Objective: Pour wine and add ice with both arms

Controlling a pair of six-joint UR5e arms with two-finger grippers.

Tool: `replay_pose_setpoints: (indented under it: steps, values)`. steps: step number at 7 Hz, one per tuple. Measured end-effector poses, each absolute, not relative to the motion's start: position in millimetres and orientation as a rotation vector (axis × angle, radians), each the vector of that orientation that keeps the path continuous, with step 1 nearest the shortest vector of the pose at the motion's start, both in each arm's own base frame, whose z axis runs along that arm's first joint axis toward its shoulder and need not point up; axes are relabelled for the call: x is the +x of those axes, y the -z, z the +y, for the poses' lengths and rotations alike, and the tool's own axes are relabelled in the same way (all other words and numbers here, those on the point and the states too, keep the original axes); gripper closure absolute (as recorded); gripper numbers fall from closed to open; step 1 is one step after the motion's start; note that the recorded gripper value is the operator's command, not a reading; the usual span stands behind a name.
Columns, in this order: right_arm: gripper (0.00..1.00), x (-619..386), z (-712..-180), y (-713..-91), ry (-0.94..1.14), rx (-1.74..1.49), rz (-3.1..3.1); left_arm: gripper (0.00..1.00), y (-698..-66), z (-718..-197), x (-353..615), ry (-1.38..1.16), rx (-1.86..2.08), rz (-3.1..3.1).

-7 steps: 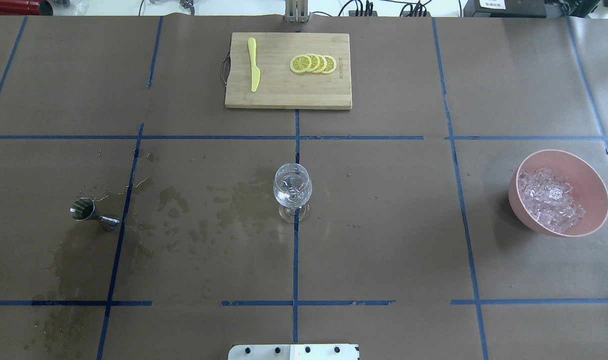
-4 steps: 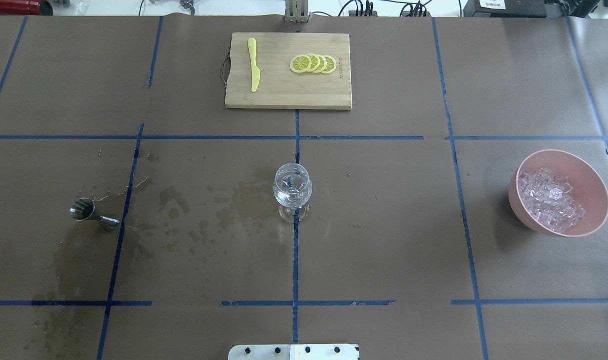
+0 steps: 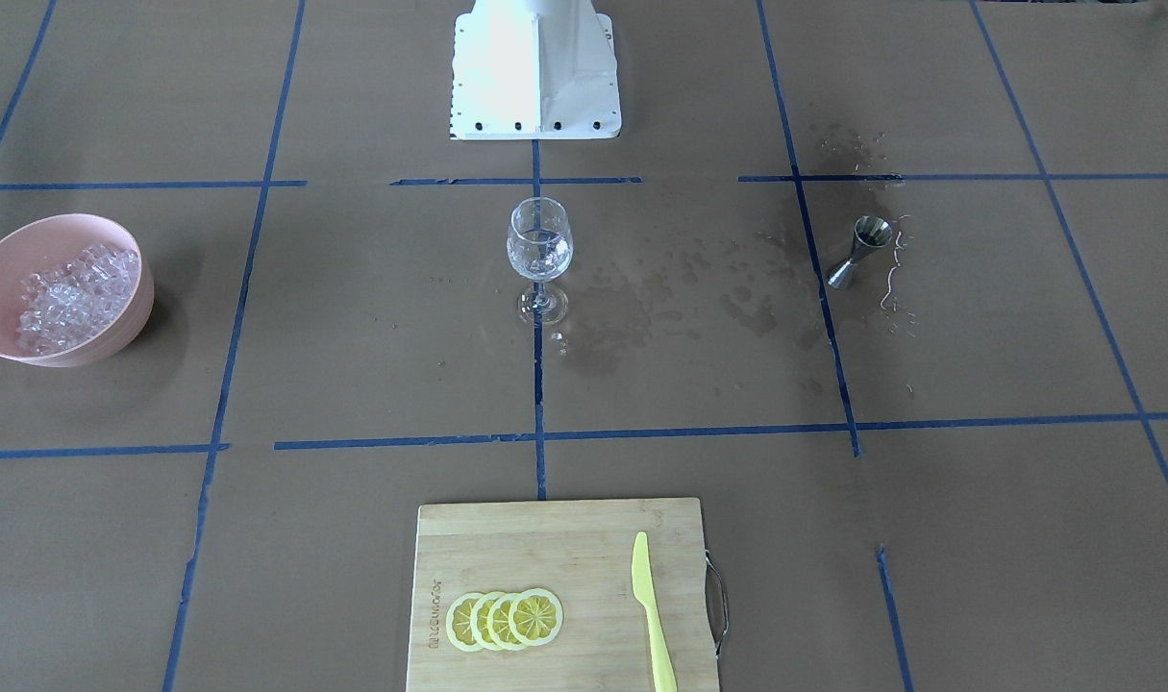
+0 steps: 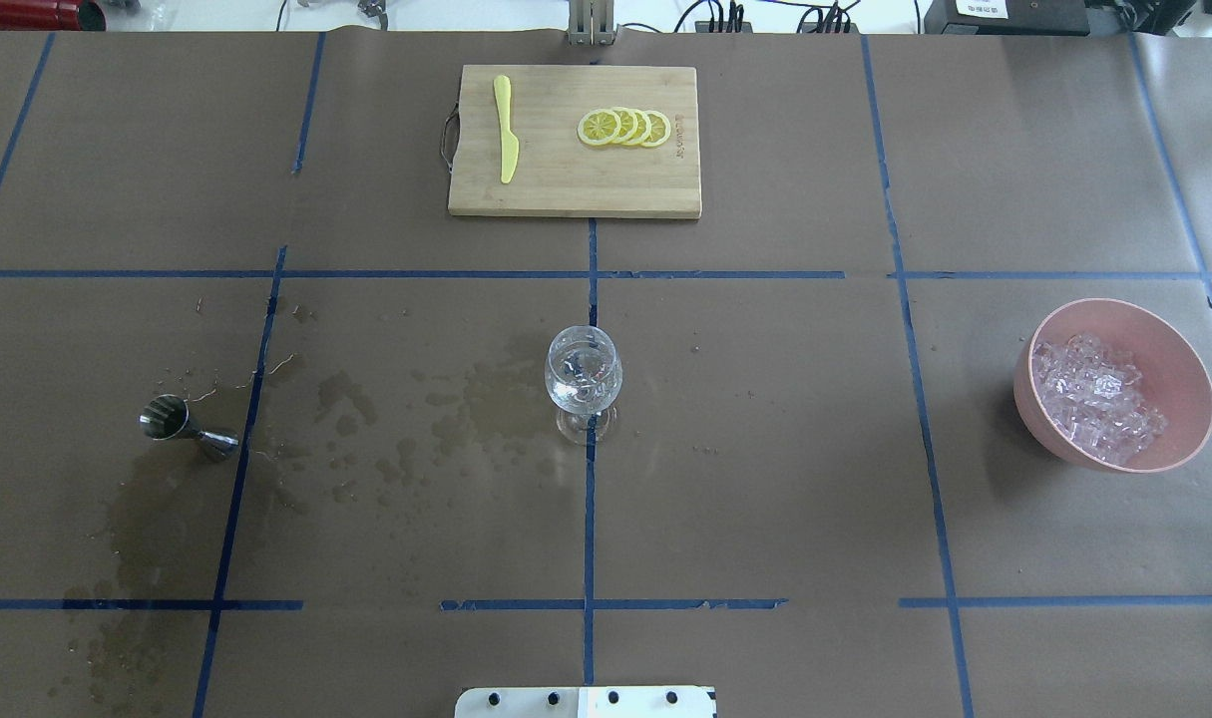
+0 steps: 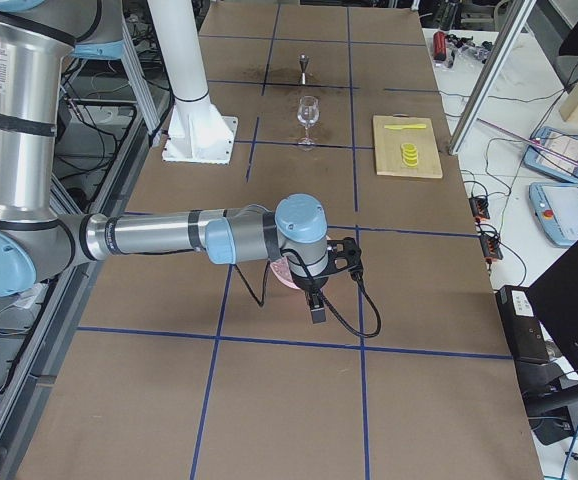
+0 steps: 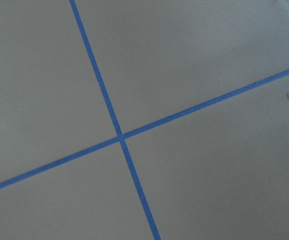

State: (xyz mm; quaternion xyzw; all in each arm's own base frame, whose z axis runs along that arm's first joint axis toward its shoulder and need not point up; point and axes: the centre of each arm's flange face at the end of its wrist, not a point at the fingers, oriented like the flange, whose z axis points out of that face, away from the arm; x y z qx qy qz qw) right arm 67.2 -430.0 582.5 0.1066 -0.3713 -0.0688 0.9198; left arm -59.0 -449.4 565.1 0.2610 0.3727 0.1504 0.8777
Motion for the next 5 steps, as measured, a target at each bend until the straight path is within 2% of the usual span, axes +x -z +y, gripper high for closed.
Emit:
replay_pose_setpoints:
  steps: [3, 5]
  values:
    - [0.00, 67.1, -433.3, -575.4, 0.141, 0.250, -0.763, 0.00, -540.3, -448.8, -58.4, -0.382, 0.814, 0.759]
    - [0.00, 66.3, -437.8, -569.0, 0.145, 0.269, -0.766, 0.00, -509.5, -450.6, -31.2, -0.340, 0.853, 0.837]
